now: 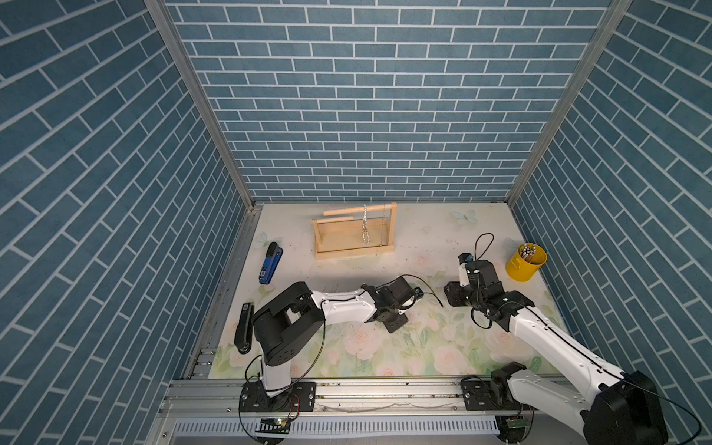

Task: Hang the necklace on the jewelry display stand
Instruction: Pick up the necklace from the center of the board.

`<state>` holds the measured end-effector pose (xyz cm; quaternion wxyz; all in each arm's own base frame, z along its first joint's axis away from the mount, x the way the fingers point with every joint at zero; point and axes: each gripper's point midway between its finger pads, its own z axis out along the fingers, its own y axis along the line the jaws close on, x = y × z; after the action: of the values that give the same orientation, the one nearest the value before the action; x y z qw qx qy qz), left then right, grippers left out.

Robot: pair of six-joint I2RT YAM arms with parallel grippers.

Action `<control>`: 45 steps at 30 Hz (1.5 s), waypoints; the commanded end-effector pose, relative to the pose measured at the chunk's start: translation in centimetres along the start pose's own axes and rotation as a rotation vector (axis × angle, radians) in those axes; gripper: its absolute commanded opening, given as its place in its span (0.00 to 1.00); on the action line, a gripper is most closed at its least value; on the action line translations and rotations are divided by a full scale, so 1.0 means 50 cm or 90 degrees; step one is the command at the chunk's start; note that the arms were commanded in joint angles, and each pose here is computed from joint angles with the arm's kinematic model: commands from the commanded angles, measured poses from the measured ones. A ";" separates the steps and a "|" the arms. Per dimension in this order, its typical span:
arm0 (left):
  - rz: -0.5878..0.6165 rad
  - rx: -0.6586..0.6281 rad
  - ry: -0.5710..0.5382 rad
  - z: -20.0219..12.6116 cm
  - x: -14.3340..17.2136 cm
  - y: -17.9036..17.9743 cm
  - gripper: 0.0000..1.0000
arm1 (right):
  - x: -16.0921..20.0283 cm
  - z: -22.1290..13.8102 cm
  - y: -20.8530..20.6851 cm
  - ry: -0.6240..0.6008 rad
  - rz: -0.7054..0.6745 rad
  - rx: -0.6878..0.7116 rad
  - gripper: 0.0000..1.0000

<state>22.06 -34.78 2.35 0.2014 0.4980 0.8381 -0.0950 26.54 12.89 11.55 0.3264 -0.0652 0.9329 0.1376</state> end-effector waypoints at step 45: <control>-0.086 0.066 -0.286 -0.292 -0.198 0.061 0.00 | 0.032 0.039 0.268 -0.188 -0.230 -0.343 0.44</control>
<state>25.31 -35.87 18.52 0.3394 0.4216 0.8046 -0.2443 22.58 25.02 9.61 0.4090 -0.2786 0.8084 0.3187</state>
